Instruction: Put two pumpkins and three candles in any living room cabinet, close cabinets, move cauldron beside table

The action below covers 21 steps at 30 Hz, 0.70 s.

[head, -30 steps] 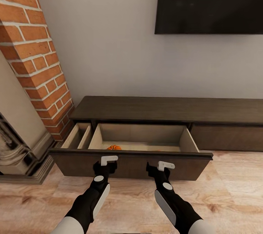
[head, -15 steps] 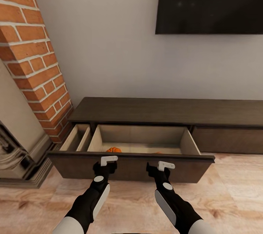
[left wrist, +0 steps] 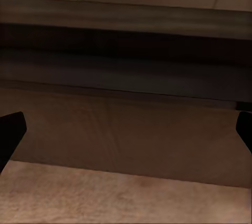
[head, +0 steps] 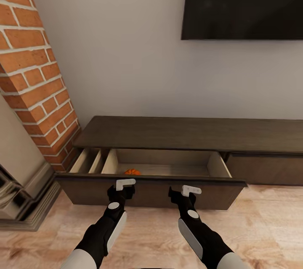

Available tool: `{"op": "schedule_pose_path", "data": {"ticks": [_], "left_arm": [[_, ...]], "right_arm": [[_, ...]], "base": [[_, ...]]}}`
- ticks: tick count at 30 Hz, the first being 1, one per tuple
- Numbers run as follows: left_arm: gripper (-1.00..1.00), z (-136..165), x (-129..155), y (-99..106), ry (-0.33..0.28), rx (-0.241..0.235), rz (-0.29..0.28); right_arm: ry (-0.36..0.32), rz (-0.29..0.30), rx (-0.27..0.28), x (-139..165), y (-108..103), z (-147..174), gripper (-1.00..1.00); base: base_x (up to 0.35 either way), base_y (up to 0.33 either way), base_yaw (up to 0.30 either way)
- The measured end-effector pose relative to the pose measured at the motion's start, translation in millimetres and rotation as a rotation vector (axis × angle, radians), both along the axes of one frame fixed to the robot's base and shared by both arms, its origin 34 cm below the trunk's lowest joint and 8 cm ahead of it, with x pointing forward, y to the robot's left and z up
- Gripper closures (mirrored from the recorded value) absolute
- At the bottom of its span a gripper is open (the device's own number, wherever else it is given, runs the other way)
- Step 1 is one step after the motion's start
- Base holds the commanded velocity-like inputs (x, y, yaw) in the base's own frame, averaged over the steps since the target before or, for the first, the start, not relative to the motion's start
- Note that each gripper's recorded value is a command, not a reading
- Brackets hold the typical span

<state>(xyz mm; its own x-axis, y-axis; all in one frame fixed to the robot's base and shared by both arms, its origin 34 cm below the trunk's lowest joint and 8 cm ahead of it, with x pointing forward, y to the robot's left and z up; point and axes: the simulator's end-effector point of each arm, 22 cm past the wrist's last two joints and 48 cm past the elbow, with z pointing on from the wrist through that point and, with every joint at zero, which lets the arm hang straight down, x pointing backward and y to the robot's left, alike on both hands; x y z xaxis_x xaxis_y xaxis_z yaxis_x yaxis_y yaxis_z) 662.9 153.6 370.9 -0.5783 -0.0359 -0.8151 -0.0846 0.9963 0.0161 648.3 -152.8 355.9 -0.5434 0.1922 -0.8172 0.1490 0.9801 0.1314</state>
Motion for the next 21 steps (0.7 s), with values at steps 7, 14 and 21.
{"op": "schedule_pose_path", "data": {"ticks": [7, 14, 21], "left_arm": [[-1.00, 0.1, 0.0, 0.0, 0.000, 0.001, -0.001], [-1.00, 0.2, 0.1, 0.0, -0.001, 0.002, -0.001], [-1.00, 0.2, 0.2, 0.0, -0.001, 0.001, -0.001]], "right_arm": [[0.000, 0.000, 0.000, 0.0, 0.0, 0.0, -1.00], [0.000, 0.000, 0.000, -0.1, 0.0, -0.1, -1.00], [0.000, 0.000, 0.000, -0.1, 0.0, -0.1, -1.00]], "base": [[0.331, 0.000, 0.000], [0.329, 0.000, 0.000], [0.278, 0.000, 0.000]]}}
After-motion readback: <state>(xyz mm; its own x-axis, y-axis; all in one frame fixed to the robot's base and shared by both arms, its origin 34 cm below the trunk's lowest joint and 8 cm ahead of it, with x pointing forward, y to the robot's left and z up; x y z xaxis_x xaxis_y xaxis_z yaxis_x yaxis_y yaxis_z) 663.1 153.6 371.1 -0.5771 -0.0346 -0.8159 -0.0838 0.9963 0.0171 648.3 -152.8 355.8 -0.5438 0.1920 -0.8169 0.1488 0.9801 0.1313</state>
